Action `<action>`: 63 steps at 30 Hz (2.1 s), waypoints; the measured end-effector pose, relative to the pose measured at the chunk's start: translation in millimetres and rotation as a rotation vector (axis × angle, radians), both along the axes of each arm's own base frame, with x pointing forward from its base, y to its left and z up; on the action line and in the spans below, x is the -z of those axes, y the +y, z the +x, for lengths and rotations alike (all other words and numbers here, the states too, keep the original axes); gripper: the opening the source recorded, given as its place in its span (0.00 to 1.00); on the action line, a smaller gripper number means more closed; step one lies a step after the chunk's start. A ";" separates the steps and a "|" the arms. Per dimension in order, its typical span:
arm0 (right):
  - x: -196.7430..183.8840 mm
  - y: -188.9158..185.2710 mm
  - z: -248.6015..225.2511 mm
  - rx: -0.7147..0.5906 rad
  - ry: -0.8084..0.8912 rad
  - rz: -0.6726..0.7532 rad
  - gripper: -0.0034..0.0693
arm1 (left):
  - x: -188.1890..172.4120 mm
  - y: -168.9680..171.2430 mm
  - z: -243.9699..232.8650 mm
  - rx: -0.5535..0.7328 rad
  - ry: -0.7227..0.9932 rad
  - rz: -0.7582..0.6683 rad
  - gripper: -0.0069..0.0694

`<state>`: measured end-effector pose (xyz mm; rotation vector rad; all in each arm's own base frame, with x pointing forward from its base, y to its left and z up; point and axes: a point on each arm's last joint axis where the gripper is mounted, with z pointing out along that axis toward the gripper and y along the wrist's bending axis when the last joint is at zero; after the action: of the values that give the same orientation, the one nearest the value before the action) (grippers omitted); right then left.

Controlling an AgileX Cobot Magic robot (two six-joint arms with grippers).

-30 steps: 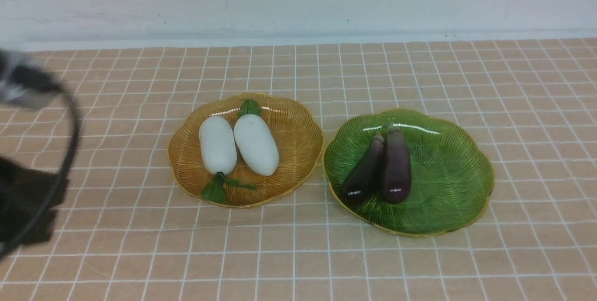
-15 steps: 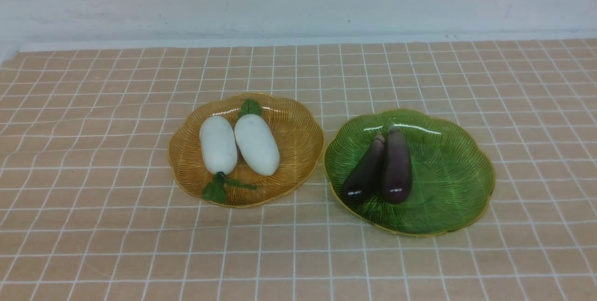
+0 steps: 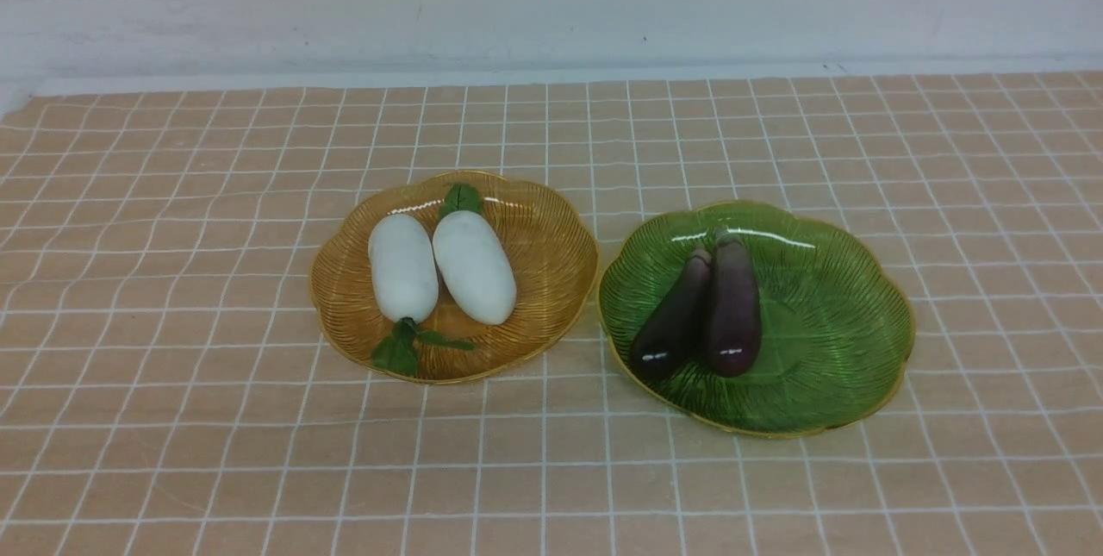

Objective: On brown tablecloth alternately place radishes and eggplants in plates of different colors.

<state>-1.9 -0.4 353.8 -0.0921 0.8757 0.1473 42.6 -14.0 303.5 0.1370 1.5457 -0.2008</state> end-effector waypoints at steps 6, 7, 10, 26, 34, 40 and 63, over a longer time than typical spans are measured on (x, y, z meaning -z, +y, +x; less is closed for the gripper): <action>0.0 0.0 0.0 0.000 0.000 0.000 0.03 | 27.8 2.9 5.2 -0.088 0.046 0.053 0.09; 0.1 0.0 0.1 0.000 0.001 0.000 0.03 | 35.6 3.8 5.6 -0.049 0.060 0.064 0.09; 0.2 0.0 0.1 0.000 0.002 0.000 0.03 | 59.9 7.2 6.0 -0.051 0.087 0.079 0.09; 0.3 0.1 0.2 0.000 0.004 -0.001 0.03 | 133.1 13.3 9.9 -0.185 0.316 0.126 0.09; 0.3 0.1 0.2 0.000 0.004 -0.001 0.03 | 133.3 13.3 9.8 -0.185 0.318 0.125 0.09; 0.3 0.1 0.2 -0.002 0.004 0.002 0.03 | 133.3 13.3 9.8 -0.185 0.319 0.125 0.09; 40.9 3.0 23.2 0.059 0.366 -0.054 0.03 | 133.3 13.3 9.8 -0.185 0.318 0.124 0.09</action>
<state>21.3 2.6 312.9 -0.0914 1.2464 0.0856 52.4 -0.7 170.2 0.0610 1.8772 0.0222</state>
